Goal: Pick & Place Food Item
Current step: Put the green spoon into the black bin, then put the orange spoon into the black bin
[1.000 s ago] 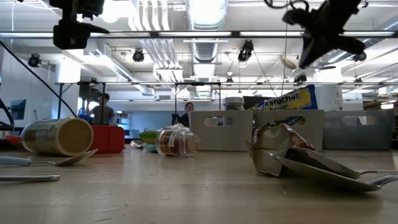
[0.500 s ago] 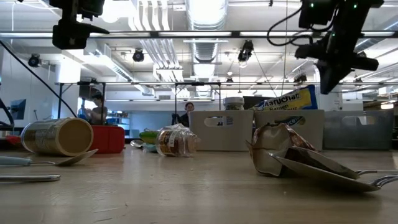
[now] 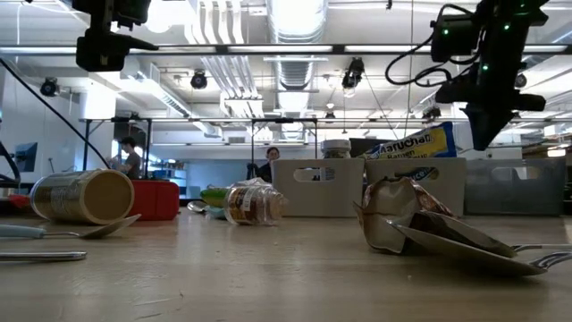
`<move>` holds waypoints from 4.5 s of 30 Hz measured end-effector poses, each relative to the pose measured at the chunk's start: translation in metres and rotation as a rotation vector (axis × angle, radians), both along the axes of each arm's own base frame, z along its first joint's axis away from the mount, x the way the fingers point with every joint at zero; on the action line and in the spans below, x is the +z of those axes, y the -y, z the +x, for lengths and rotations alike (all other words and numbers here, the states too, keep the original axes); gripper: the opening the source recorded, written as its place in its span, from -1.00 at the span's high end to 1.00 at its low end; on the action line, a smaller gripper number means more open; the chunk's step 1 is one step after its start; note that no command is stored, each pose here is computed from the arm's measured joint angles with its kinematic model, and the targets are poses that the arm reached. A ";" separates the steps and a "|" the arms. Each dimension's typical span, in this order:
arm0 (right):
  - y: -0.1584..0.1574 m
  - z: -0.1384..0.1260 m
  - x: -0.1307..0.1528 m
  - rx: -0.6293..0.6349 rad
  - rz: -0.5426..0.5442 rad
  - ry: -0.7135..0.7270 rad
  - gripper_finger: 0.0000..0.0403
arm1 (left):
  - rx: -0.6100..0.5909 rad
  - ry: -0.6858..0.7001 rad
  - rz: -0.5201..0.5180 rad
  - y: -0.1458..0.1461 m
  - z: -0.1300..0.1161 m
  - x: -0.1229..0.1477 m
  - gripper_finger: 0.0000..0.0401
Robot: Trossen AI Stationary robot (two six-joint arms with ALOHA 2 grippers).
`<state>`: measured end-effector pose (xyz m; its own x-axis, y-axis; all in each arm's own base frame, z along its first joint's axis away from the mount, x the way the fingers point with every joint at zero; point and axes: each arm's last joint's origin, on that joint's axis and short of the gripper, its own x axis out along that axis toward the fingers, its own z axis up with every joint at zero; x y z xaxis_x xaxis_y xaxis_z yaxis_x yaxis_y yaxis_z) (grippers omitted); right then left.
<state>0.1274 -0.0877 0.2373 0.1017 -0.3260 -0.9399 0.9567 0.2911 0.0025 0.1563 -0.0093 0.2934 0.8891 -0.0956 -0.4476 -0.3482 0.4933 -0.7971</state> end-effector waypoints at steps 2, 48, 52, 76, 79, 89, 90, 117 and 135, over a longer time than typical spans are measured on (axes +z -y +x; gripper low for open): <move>0.001 -0.002 -0.002 -0.011 0.006 -0.011 0.95 | 0.000 0.000 0.000 0.000 0.000 0.000 -0.57; -0.005 -0.018 -0.082 -0.106 0.076 -0.004 0.95 | 0.042 -0.022 -0.007 -0.001 -0.001 -0.002 -0.57; -0.004 -0.016 -0.083 -0.107 0.066 0.012 0.95 | 0.046 -0.022 -0.008 -0.001 -0.001 -0.002 -0.57; -0.003 -0.015 -0.083 -0.104 0.057 0.032 0.74 | 0.047 -0.022 -0.012 -0.001 -0.001 -0.002 -0.57; -0.003 -0.015 -0.083 -0.104 0.058 0.033 0.56 | 0.048 -0.022 -0.012 -0.001 -0.001 -0.002 -0.57; -0.004 -0.015 -0.085 -0.101 0.076 0.037 0.12 | 0.048 -0.022 -0.012 -0.001 -0.001 -0.002 -0.57; -0.004 -0.015 -0.085 -0.102 0.076 0.037 0.10 | 0.048 -0.022 -0.012 -0.001 -0.001 -0.002 -0.57; -0.041 0.009 0.009 0.302 -0.002 0.090 0.06 | 0.053 -0.041 -0.027 -0.001 -0.002 -0.003 -0.57; -0.142 0.047 0.059 0.815 -0.032 0.410 0.06 | 0.023 -0.043 0.030 -0.001 -0.002 -0.004 -0.57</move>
